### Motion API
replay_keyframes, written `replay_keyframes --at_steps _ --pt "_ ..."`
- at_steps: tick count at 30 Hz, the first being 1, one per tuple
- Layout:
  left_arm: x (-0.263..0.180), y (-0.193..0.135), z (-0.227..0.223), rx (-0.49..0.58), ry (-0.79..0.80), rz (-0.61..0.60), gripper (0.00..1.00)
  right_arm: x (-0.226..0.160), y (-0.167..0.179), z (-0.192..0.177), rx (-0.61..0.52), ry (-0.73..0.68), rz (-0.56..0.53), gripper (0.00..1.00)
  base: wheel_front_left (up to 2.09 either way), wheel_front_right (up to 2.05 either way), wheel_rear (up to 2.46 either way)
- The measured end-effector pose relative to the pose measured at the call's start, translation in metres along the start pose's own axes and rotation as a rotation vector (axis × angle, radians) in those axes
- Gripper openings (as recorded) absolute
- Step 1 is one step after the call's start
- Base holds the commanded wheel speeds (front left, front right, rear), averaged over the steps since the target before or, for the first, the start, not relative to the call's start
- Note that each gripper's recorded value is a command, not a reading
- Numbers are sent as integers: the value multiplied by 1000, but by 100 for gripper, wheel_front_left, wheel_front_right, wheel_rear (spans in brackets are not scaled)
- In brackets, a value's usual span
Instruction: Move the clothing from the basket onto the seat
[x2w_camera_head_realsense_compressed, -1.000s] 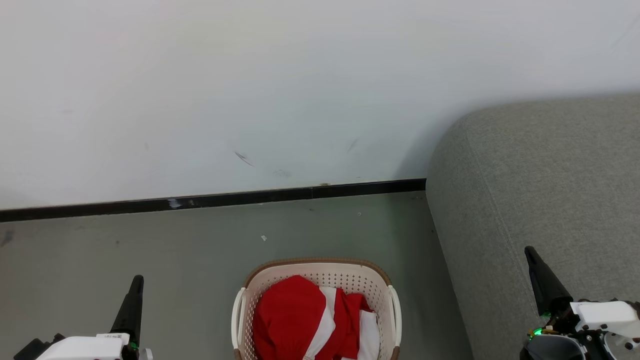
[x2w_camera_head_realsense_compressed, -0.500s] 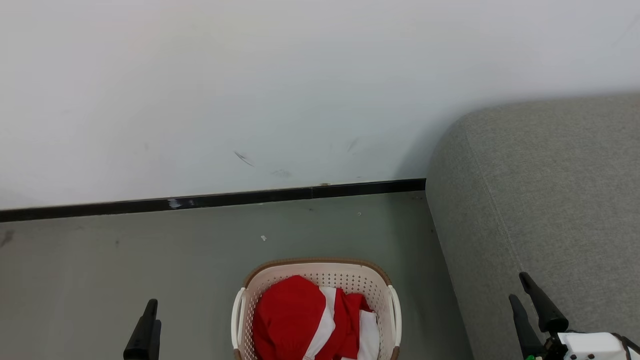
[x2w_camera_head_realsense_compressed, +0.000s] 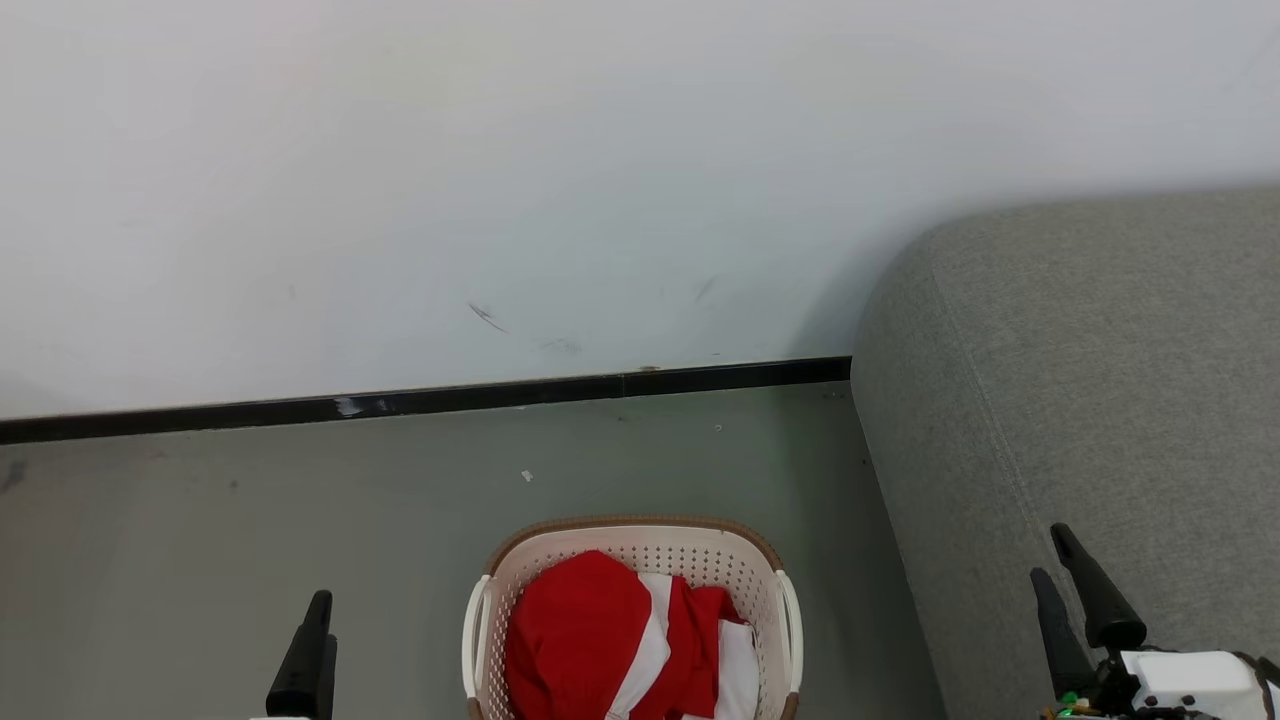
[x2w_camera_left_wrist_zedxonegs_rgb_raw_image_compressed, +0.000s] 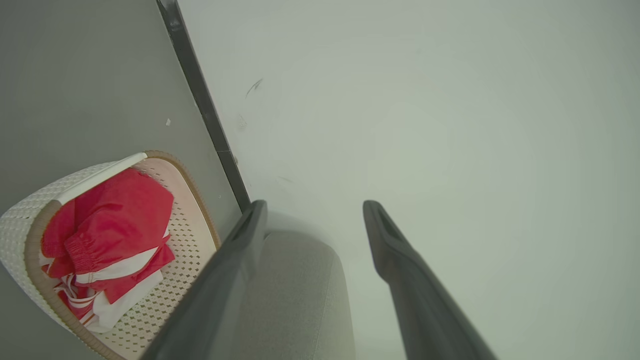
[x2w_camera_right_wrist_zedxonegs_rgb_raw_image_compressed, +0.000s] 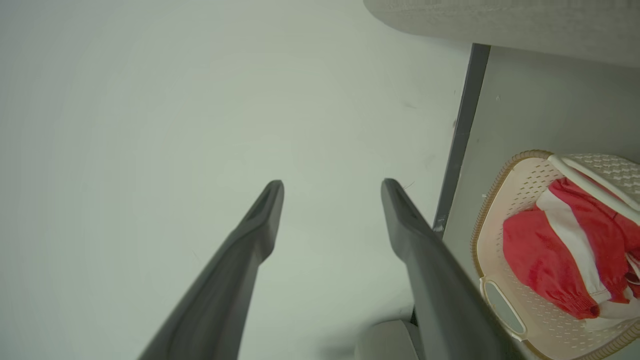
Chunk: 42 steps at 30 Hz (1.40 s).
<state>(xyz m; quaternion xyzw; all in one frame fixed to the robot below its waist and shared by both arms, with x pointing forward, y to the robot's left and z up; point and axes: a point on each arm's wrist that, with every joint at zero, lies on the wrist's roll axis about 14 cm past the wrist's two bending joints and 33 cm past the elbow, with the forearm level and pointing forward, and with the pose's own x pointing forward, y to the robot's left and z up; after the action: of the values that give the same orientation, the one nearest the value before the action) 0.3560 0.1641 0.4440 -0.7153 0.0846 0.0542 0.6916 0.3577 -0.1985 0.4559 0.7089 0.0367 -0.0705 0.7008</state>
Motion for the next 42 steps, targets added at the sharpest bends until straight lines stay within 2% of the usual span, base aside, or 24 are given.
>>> replay_keyframes --at_steps 23,41,42 --pt "8 -6 -9 159 -2 -15 100 3 15 10 -339 -20 43 100 0 0 0" --pt "8 -11 -6 410 -22 -37 100 2 49 16 -777 -58 158 100 0 0 0" --pt "8 -11 -6 410 -22 -37 100 2 49 16 -777 -58 158 100 0 0 0"
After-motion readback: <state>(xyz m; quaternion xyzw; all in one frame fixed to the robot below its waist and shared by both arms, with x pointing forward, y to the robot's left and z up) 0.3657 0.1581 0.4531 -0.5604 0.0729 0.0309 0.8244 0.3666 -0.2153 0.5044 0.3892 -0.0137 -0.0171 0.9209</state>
